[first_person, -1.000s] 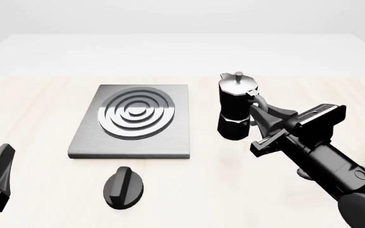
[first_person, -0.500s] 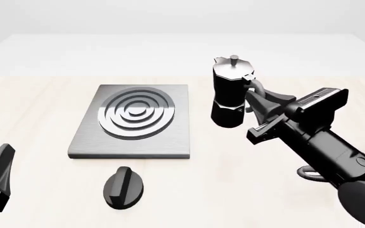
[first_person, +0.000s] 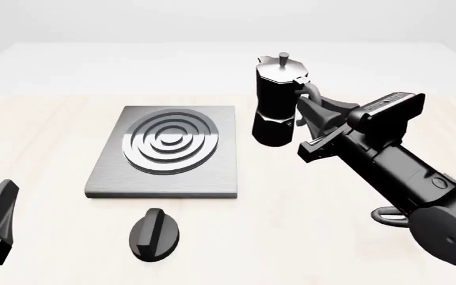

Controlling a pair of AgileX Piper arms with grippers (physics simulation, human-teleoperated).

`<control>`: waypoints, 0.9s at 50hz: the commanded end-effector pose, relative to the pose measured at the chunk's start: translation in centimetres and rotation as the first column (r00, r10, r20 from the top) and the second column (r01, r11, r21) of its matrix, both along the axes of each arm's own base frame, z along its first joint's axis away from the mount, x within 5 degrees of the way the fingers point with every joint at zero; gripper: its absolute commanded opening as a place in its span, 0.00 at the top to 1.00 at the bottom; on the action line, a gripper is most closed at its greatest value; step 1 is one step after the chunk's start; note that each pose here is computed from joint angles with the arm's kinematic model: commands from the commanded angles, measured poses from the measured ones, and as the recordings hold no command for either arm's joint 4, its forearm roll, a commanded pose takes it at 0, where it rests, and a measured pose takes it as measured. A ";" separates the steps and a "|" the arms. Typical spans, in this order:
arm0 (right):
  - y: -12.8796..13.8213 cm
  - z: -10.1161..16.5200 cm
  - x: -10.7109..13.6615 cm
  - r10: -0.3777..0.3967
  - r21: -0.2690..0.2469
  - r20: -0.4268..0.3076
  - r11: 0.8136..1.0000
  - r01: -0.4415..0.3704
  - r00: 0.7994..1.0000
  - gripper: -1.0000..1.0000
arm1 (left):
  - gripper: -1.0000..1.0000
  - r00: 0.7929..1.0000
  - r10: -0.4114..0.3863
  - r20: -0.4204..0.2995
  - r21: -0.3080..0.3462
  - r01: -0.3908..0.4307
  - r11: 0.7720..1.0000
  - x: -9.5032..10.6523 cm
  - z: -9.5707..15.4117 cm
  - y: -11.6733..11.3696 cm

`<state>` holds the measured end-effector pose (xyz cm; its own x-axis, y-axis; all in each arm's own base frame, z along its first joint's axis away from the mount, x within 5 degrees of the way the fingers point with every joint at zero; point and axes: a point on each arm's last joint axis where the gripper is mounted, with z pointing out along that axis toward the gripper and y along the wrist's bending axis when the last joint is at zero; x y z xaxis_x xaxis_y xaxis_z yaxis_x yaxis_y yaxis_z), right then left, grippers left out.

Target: Put the moka pot on the stove.

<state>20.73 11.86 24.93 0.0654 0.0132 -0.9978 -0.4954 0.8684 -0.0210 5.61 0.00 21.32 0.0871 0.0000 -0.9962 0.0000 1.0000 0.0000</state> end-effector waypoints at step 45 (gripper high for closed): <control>5.9 1.3 6.0 0.065 0.040 0.050 0.997 -0.067 0.997 1.00 | 0.00 1.000 0.000 0.000 0.000 0.000 1.000 0.0 0.0 0.0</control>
